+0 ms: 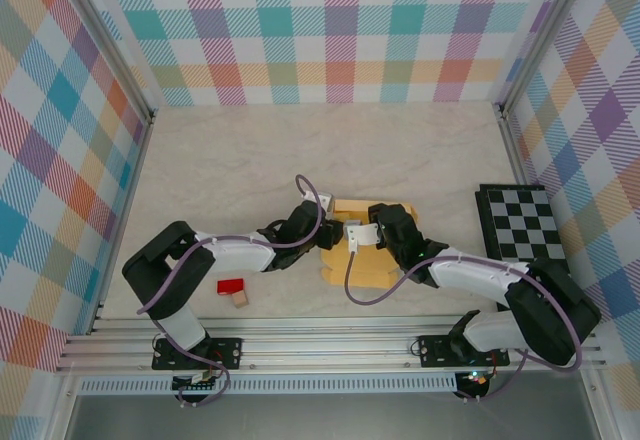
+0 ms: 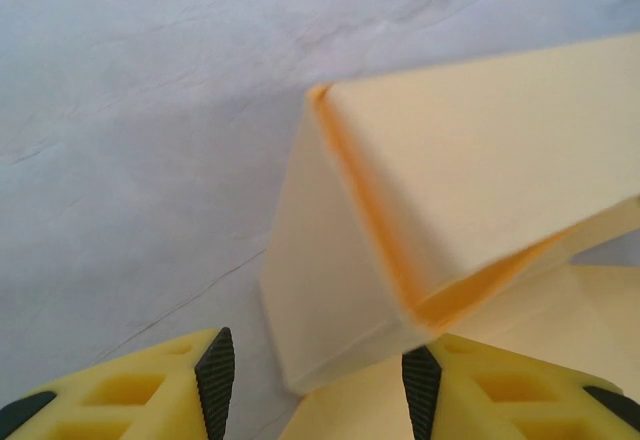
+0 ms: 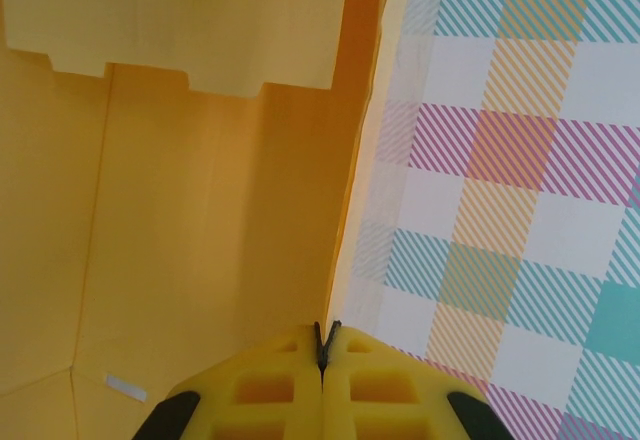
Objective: Fold the paper box
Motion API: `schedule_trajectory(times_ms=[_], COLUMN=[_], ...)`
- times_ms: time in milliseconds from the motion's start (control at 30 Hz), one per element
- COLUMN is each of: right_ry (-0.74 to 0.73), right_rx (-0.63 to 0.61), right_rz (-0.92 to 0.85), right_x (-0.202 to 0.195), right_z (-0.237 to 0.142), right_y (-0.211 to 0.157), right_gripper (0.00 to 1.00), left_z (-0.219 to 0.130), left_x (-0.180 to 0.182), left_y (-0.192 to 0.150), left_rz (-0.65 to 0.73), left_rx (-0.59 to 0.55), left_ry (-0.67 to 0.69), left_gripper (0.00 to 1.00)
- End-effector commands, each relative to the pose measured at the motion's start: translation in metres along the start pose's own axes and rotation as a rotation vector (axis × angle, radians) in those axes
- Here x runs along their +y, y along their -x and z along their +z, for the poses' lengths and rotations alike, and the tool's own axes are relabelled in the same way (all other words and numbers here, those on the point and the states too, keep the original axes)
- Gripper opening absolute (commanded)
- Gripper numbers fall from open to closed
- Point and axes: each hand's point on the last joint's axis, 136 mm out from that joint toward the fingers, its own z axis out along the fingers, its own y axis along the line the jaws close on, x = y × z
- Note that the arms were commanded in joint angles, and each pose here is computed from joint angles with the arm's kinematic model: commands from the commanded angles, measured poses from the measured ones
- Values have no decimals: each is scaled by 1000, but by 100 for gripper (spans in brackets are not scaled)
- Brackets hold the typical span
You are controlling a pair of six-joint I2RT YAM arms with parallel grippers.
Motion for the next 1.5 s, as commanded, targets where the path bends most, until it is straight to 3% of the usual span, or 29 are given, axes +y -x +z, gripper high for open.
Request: schedule_trajectory(times_ms=[0, 233, 400, 533, 667, 900, 1100, 1300, 1467], right_ry=[130, 135, 149, 155, 154, 193, 264, 318, 365], right_rx=[-31, -32, -34, -32, -24, -149, -250, -131, -80], right_rz=[-31, -23, -12, 11, 95, 538, 947, 1288, 1389], right_x=[39, 40, 43, 44, 36, -15, -51, -70, -61], right_z=[2, 0, -2, -3, -5, -42, -68, -25, 19], right_y=[8, 8, 8, 9, 9, 16, 6, -5, 0], right_gripper=[0, 0, 0, 0, 0, 23, 38, 39, 39], left_z=[2, 17, 19, 13, 17, 14, 14, 15, 17], left_x=[-24, 8, 25, 38, 53, 71, 72, 74, 78], left_y=[19, 19, 29, 42, 41, 24, 18, 15, 10], left_rz=[7, 5, -4, -41, -11, 133, 170, 206, 229], left_rx=[-65, -94, -148, -212, -199, -192, -182, -170, -155], left_ry=[-100, 85, 192, 274, 388, 454, 447, 459, 481], left_gripper=[51, 49, 42, 20, 12, 10, 10, 10, 10])
